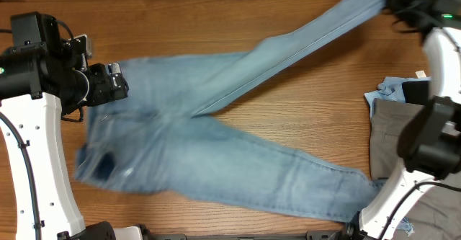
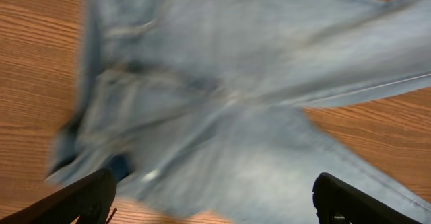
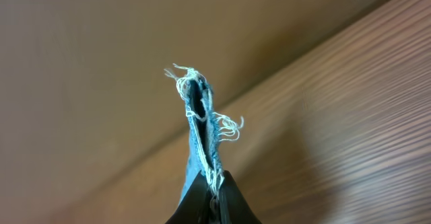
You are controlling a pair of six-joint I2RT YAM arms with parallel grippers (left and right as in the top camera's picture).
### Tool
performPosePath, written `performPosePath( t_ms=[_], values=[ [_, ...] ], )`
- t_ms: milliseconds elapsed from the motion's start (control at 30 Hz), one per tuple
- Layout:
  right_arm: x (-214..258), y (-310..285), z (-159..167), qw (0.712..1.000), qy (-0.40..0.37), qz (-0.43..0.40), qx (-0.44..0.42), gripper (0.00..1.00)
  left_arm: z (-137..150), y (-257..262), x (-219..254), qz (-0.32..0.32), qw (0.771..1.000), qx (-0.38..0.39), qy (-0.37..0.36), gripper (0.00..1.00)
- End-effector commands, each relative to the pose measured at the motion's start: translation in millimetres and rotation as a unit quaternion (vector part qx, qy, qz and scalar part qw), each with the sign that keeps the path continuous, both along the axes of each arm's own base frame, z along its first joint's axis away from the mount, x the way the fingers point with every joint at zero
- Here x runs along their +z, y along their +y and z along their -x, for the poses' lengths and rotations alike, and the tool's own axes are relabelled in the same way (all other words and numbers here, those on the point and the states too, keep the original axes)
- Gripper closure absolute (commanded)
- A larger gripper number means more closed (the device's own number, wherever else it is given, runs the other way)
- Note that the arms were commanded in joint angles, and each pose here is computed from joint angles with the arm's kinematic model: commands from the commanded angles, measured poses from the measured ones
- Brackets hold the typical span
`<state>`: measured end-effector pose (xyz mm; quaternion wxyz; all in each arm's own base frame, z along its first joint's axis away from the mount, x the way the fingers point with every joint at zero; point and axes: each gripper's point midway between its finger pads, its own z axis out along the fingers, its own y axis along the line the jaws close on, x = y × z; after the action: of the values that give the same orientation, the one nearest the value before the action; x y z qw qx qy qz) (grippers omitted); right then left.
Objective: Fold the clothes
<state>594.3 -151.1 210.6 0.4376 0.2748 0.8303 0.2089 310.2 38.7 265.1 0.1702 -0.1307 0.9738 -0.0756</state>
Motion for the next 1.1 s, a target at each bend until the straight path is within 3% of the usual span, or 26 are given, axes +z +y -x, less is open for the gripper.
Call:
performPosePath(
  t_ms=[0,33,67,100,267,533,833,1067],
  values=[
    [22.7,-38.9,13.8,0.999,-0.023,-0.042,-0.024,0.54,-3.8,0.4,6.3,-0.007,1.0,-0.002,-0.012,0.03],
    [20.1,-40.1,18.8,0.998,-0.017,-0.055,-0.018,0.22,-4.4,0.5,6.6,-0.008,1.0,-0.002,-0.013,0.02],
    [16.4,-42.0,23.2,0.998,-0.008,-0.063,-0.018,0.03,-5.4,0.7,6.9,-0.008,1.0,-0.002,-0.016,0.01],
    [13.1,-44.0,27.4,0.997,0.001,-0.07,-0.02,0.0,-6.1,0.9,7.2,-0.008,1.0,-0.002,-0.017,0.0],
    [16.7,-43.5,44.2,0.995,0.016,-0.095,-0.007,0.0,-7.5,1.3,7.2,-0.012,1.0,-0.009,-0.02,0.0],
    [91.0,20.6,61.6,0.984,-0.058,-0.107,0.13,0.0,-40.9,8.5,-11.6,-0.024,0.999,-0.037,-0.027,0.0],
    [168.0,131.0,108.9,0.957,-0.106,-0.038,0.266,0.0,-104.9,33.8,-99.6,-0.043,0.998,-0.044,0.026,0.0],
    [178.9,212.3,140.2,0.934,-0.086,-0.048,0.343,0.0,-155.8,47.1,-181.4,-0.037,0.998,-0.042,0.031,0.0]
  ],
)
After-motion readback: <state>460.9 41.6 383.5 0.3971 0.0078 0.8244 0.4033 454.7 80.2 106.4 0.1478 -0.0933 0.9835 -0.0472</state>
